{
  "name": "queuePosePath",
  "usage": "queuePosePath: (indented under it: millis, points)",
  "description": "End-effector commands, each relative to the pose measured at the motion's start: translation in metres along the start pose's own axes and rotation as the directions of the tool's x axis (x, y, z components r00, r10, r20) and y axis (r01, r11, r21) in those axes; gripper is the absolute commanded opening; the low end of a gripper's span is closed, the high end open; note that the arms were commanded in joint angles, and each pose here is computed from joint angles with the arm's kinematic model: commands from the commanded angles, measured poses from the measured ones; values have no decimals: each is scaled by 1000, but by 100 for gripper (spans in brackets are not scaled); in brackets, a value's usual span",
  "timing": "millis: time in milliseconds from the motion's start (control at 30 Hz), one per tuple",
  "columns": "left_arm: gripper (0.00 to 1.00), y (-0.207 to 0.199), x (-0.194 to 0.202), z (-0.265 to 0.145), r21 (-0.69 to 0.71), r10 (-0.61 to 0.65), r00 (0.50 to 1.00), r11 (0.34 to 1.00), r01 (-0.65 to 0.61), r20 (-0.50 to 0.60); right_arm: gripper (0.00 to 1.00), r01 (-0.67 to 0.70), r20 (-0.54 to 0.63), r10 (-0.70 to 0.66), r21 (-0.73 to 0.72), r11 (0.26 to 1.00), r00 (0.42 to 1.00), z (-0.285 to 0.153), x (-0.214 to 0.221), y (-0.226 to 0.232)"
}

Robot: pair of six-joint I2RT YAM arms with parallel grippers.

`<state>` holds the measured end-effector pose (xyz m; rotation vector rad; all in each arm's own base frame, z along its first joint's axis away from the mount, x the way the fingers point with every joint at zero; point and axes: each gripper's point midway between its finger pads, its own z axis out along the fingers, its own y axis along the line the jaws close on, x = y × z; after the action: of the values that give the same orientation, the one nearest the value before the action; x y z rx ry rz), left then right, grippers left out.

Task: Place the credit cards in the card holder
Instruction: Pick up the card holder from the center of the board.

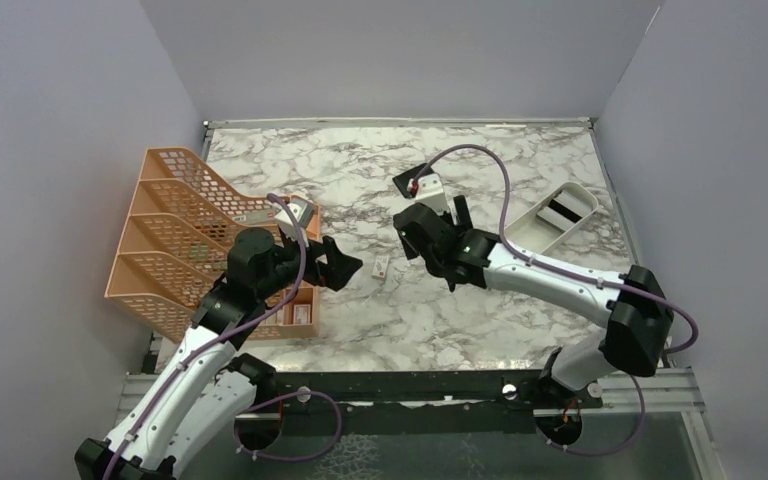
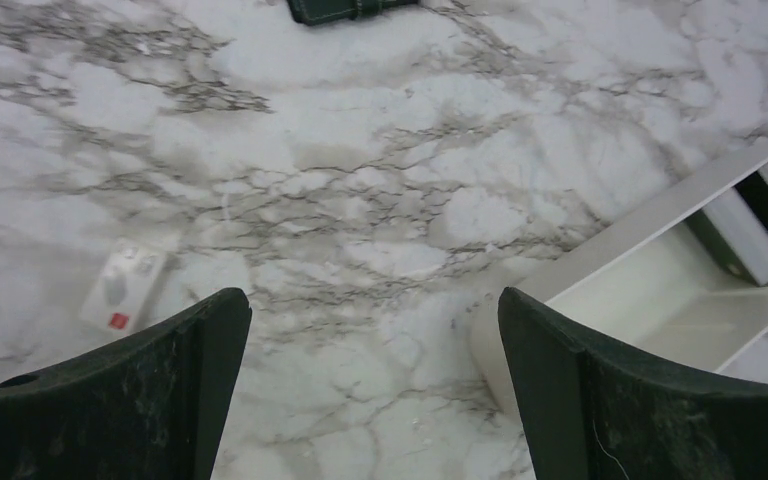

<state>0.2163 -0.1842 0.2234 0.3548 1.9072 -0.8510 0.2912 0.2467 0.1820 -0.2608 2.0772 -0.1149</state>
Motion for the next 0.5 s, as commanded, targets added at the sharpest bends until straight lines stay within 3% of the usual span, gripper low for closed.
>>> queuePosePath:
  millis: [0, 167, 300, 400, 467]
  points:
    - [99, 2, 0, -3, -7, 7, 1000, 1000, -6, 17, 99, 187, 18, -188, 57, 981, 982, 34, -12, -28]
    - [99, 6, 3, -1, -23, 6, 1000, 1000, -6, 2, 99, 152, 31, -150, -93, 984, 988, 70, -15, -23]
    - [99, 8, 4, 0, -32, 5, 1000, 999, -6, -9, 94, -60, -38, 57, -73, 996, 998, 98, -22, -18]
    - [99, 8, 3, -2, -35, 7, 1000, 999, -7, 1, 85, -166, -59, 164, -29, 986, 985, 125, -32, -17]
    - [99, 8, 1, -3, -40, 8, 1000, 999, -8, 10, 70, -182, -37, 182, 6, 983, 983, 142, -40, -16]
